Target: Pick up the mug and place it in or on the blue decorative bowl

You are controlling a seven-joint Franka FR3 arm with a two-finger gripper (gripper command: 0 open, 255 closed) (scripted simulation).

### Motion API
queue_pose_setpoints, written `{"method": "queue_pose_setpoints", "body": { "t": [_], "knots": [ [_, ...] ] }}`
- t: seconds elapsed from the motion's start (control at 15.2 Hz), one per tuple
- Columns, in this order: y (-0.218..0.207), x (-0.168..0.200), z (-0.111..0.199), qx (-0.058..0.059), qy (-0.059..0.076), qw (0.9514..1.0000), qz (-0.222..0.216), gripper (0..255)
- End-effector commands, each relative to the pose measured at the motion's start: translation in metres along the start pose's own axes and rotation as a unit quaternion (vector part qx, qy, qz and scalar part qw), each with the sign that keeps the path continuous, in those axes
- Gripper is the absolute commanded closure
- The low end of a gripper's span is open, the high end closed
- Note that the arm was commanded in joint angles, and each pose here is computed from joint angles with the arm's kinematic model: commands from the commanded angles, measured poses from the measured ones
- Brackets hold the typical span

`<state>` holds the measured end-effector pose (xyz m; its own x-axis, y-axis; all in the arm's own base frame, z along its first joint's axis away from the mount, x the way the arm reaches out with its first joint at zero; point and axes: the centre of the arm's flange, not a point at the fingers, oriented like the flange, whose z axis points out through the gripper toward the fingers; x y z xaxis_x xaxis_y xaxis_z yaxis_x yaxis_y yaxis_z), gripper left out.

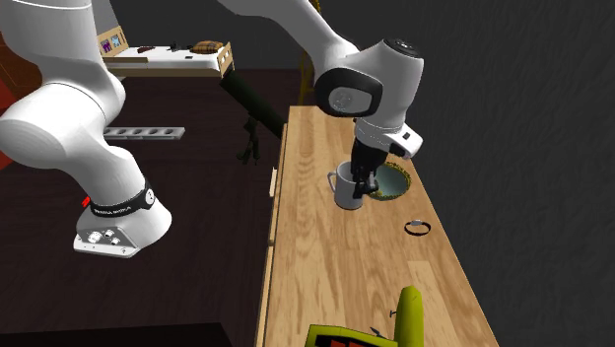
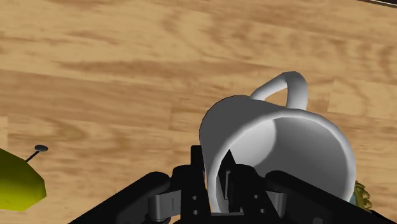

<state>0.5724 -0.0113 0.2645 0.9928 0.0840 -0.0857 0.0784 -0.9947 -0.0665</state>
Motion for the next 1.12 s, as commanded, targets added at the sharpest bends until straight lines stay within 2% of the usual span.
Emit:
{"method": "queue_pose_setpoints", "body": {
  "t": [0.0, 0.4, 1.06],
  "knots": [
    [-0.001, -0.002, -0.010, 0.000, 0.000, 1.0000, 0.000, 255],
    [-0.003, -0.005, -0.039, 0.000, 0.000, 1.0000, 0.000, 255],
    [-0.094, 0.089, -0.059, 0.000, 0.000, 1.0000, 0.000, 255]
  ]
}}
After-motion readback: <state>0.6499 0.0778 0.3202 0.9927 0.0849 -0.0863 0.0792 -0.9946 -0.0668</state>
